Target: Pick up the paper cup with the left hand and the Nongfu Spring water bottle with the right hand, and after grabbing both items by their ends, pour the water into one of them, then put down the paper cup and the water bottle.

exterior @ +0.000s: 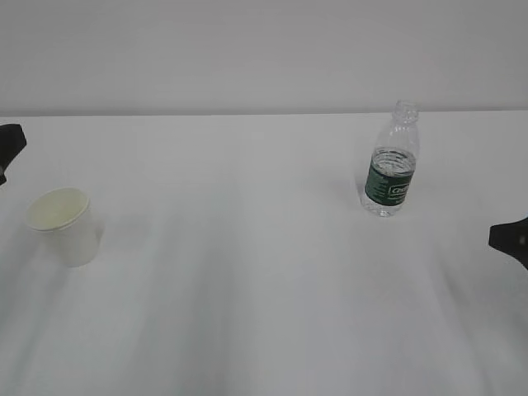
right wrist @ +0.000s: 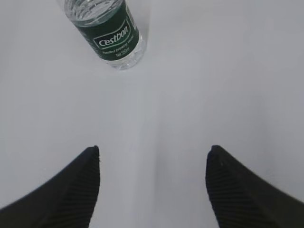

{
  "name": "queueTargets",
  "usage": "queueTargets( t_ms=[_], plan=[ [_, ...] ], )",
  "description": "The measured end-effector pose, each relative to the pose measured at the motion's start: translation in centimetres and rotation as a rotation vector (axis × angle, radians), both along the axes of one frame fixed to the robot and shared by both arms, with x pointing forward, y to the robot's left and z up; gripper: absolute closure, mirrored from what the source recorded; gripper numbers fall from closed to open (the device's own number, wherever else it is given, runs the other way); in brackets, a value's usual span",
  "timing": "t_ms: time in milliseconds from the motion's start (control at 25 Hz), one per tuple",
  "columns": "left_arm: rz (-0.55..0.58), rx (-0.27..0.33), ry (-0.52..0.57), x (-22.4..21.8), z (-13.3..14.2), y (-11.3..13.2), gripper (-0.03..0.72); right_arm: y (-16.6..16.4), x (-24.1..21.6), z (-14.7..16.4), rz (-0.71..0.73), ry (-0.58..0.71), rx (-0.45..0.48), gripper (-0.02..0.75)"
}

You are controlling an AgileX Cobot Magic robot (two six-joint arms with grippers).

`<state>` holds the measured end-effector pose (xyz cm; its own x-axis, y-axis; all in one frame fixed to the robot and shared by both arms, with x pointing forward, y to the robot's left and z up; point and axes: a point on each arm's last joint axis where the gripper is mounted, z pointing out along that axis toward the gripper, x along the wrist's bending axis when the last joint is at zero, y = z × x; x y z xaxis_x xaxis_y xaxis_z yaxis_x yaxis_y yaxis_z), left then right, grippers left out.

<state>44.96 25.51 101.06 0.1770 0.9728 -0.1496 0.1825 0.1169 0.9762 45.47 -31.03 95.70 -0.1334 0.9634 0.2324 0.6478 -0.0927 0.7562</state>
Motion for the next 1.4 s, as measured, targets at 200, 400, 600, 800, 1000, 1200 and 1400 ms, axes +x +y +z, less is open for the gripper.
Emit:
queueTargets(
  t_ms=[200,400,600,800,1000,1200,1400],
  plan=[
    [0.0,0.001,0.002,0.0,0.0,0.0,0.246,0.2,0.0,0.1,0.02,-0.009,0.02,0.217],
    [0.0,0.001,0.002,0.0,0.0,0.0,0.246,0.3,0.2,0.3,0.027,-0.021,0.022,0.217],
    [0.0,0.001,0.002,0.0,0.0,0.0,0.246,0.1,0.9,1.2,0.029,-0.056,0.015,0.217],
    [0.0,0.001,0.002,0.0,0.0,0.0,0.246,-0.2,2.1,2.8,0.023,-0.113,0.002,0.217],
    [0.0,0.001,0.002,0.0,0.0,0.0,0.246,-0.4,2.5,3.3,0.0,-0.122,0.001,0.217],
    [0.0,0.001,0.002,0.0,0.0,0.0,0.246,-0.4,2.5,3.3,-0.002,-0.121,0.0,0.217],
    [0.0,0.001,0.002,0.0,0.0,0.0,0.246,-0.4,2.5,3.3,-0.002,-0.121,0.001,0.218]
  ],
)
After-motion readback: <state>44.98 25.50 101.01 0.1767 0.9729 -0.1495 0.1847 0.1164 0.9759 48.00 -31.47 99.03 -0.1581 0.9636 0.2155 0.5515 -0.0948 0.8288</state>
